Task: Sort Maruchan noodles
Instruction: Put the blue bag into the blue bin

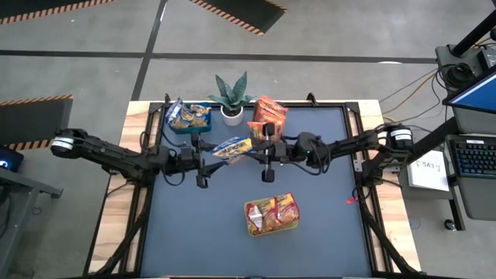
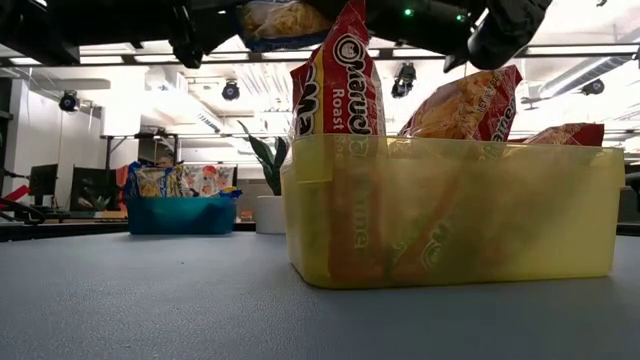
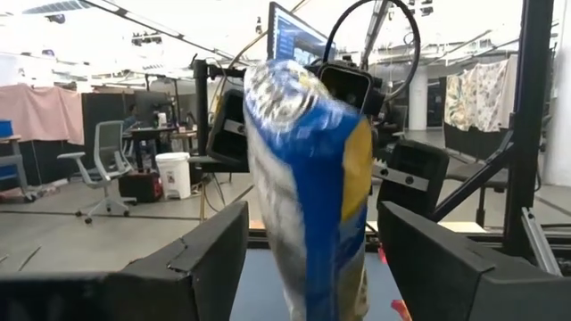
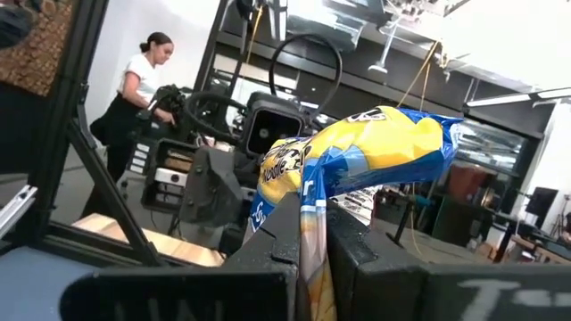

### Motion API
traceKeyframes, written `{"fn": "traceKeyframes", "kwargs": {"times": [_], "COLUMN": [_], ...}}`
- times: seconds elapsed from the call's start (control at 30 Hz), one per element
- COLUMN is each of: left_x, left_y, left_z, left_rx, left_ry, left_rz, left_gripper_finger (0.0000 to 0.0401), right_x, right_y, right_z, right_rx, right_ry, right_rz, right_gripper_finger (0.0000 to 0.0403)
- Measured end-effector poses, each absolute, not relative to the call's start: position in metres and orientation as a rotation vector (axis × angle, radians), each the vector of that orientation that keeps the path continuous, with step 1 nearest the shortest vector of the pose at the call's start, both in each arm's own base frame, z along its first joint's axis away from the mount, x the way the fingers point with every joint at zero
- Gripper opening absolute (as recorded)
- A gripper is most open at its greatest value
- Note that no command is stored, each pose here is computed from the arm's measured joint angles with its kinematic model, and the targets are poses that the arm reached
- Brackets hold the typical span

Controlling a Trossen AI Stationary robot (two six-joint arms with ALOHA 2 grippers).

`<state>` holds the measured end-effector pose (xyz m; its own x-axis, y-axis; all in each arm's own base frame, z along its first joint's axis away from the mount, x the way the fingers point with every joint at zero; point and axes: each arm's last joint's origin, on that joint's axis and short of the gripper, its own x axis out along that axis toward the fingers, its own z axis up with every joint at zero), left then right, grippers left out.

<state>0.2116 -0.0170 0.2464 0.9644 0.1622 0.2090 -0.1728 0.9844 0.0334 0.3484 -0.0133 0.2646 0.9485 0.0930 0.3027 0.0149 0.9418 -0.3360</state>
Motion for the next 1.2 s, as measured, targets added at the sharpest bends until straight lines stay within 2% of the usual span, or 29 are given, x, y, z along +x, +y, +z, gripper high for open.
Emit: {"fn": "traceKeyframes", "kwargs": {"times": [0.13, 0.27, 0.43, 0.53, 0.67, 0.8, 1.03, 1.13, 1.2], "left_x": [0.212, 0.212, 0.212, 0.212, 0.211, 0.21, 0.202, 0.197, 0.192], "left_y": [-0.017, -0.016, -0.015, -0.015, -0.014, -0.012, -0.005, 0.0, 0.004], "left_z": [0.246, 0.246, 0.246, 0.246, 0.245, 0.245, 0.247, 0.247, 0.247], "left_rx": [0.053, 0.052, 0.05, 0.05, 0.05, 0.088, 0.123, 0.143, 0.154], "left_ry": [-0.206, -0.201, -0.2, -0.2, -0.196, -0.166, -0.114, -0.061, -0.006], "left_rz": [0.17, 0.199, 0.228, 0.228, 0.258, 0.341, 0.577, 0.789, 1.003], "left_gripper_finger": [0.0216, 0.0178, 0.0132, 0.0131, 0.0152, 0.0153, 0.0134, 0.0134, 0.0134], "right_x": [0.354, 0.359, 0.364, 0.365, 0.366, 0.362, 0.34, 0.327, 0.32], "right_y": [-0.014, -0.014, -0.015, -0.015, -0.016, -0.018, -0.029, -0.034, -0.038], "right_z": [0.264, 0.265, 0.269, 0.272, 0.273, 0.277, 0.299, 0.303, 0.305], "right_rx": [-0.351, -0.347, -0.315, -0.304, -0.294, -0.295, -0.301, -0.28, -0.26], "right_ry": [-0.291, -0.239, -0.197, -0.191, -0.165, -0.076, 0.12, 0.198, 0.246], "right_rz": [0.043, 0.051, 0.044, 0.049, 0.045, -0.041, -0.316, -0.413, -0.446], "right_gripper_finger": [0.0009, 0.001, 0.0042, 0.0075, 0.0119, 0.0159, 0.0208, 0.0219, 0.0224]}}
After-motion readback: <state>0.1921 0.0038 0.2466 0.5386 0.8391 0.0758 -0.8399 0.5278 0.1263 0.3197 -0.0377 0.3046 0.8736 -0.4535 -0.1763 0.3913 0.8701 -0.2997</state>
